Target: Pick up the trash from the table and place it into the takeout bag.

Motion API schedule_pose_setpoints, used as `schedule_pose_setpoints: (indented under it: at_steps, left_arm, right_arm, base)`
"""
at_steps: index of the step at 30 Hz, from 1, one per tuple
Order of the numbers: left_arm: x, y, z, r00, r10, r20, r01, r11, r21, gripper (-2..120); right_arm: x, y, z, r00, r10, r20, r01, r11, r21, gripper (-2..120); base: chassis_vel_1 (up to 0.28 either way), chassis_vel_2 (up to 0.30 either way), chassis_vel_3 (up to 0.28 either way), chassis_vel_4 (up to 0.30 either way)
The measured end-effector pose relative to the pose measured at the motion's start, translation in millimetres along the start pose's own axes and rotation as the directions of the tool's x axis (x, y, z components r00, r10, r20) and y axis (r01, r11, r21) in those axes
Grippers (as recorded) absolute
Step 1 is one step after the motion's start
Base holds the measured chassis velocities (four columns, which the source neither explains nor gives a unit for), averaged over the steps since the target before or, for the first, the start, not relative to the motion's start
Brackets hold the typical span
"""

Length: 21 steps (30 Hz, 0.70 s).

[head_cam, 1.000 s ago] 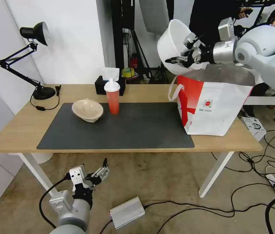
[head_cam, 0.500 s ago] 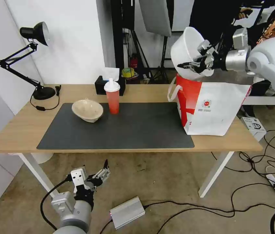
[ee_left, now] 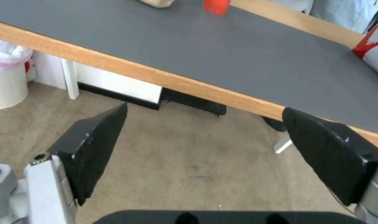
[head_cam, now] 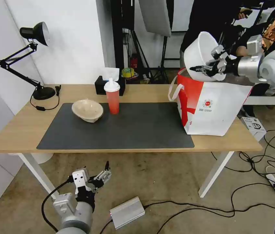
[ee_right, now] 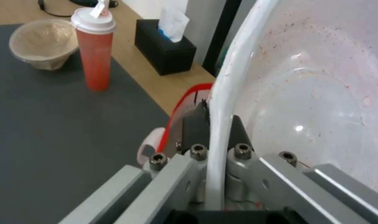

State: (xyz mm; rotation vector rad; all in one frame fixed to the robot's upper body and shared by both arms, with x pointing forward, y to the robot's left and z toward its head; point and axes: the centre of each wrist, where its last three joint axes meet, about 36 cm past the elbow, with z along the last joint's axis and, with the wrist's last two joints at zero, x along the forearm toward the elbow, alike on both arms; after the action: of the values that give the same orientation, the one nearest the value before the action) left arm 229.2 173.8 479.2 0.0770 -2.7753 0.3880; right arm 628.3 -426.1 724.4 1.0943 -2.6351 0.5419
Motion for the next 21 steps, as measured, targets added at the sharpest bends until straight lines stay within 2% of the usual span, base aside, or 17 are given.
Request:
schedule_pose_setpoints:
  at_steps: [21]
  left_arm:
    - [0,-3.1,1.5,1.0,-0.006,0.001,0.006,1.0,0.001,100]
  right_arm:
    - [-2,2,21,1.0,0.003,-0.008,-0.003,1.0,-0.021,0]
  base:
    - [0.0,0.0,0.0,0.0]
